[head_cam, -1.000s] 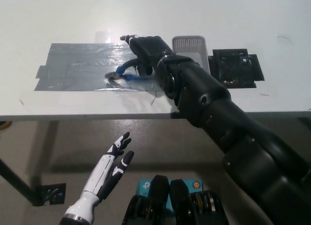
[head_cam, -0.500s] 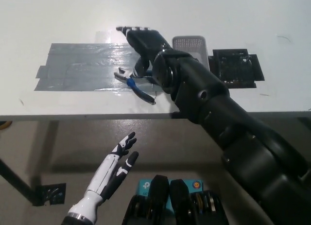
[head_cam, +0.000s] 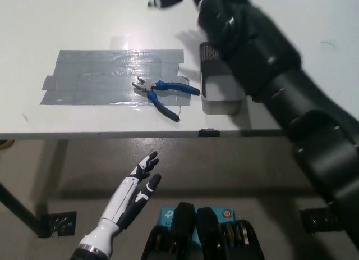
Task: The robot picks the blue plier placed on top of the container and places it on the grey area of the table
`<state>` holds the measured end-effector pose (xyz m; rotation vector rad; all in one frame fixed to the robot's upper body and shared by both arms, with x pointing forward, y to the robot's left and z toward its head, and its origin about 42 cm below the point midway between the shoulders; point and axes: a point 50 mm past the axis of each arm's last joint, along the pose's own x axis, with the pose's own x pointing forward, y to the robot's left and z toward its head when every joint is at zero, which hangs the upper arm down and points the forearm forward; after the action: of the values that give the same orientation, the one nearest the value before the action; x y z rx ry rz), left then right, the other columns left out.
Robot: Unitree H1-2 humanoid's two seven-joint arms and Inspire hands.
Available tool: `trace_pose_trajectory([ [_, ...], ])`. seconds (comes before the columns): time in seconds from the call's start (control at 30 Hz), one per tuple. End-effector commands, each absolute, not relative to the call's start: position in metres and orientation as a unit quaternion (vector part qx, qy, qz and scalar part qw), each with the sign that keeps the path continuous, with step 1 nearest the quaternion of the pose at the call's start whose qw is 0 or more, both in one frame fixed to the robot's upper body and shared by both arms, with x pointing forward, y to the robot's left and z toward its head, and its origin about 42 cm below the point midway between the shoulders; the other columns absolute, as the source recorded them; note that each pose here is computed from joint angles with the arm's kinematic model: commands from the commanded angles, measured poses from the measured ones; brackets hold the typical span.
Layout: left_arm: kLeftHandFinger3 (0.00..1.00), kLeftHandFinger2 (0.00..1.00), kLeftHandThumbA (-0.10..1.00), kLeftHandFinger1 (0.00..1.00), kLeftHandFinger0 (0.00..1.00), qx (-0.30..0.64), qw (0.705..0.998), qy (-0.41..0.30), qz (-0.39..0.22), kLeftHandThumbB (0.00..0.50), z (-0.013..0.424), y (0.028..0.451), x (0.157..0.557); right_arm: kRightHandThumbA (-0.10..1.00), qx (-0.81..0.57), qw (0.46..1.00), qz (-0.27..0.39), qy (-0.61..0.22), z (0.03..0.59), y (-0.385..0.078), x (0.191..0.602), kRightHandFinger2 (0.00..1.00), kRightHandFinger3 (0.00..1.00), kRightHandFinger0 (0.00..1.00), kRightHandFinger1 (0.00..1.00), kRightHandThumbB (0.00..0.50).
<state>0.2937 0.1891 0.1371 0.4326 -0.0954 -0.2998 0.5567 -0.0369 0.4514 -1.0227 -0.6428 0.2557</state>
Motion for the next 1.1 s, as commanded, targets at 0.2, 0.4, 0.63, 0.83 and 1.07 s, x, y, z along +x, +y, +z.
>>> trace_pose_trajectory([
  [0.2,1.00,1.00,1.00,1.00,1.00,0.215,0.965,-0.086,-0.122,0.298,0.154,0.198,0.311,1.00,-0.436,0.774,0.121,-0.442,0.543,-0.162,0.451,1.00,1.00,1.00,1.00,0.409],
  [0.4,1.00,1.00,1.00,1.00,1.00,0.213,0.967,-0.092,-0.102,0.292,0.158,0.202,0.322,1.00,-0.439,0.747,0.120,-0.485,0.532,-0.219,0.375,1.00,1.00,1.00,1.00,0.423],
  [0.63,1.00,1.00,1.00,1.00,1.00,0.200,0.972,-0.089,-0.088,0.324,0.162,0.201,0.335,1.00,-0.417,0.741,0.116,-0.513,0.500,-0.258,0.300,1.00,1.00,1.00,1.00,0.426],
  [0.83,1.00,1.00,1.00,1.00,1.00,0.197,0.972,-0.096,-0.085,0.306,0.164,0.204,0.342,1.00,-0.356,0.756,0.117,-0.536,0.476,-0.263,0.266,1.00,1.00,1.00,1.00,0.411],
  [1.07,1.00,1.00,1.00,1.00,1.00,0.182,0.975,-0.091,-0.086,0.314,0.163,0.202,0.341,1.00,-0.244,0.828,0.133,-0.487,0.408,-0.256,0.253,1.00,1.00,1.00,1.00,0.446],
])
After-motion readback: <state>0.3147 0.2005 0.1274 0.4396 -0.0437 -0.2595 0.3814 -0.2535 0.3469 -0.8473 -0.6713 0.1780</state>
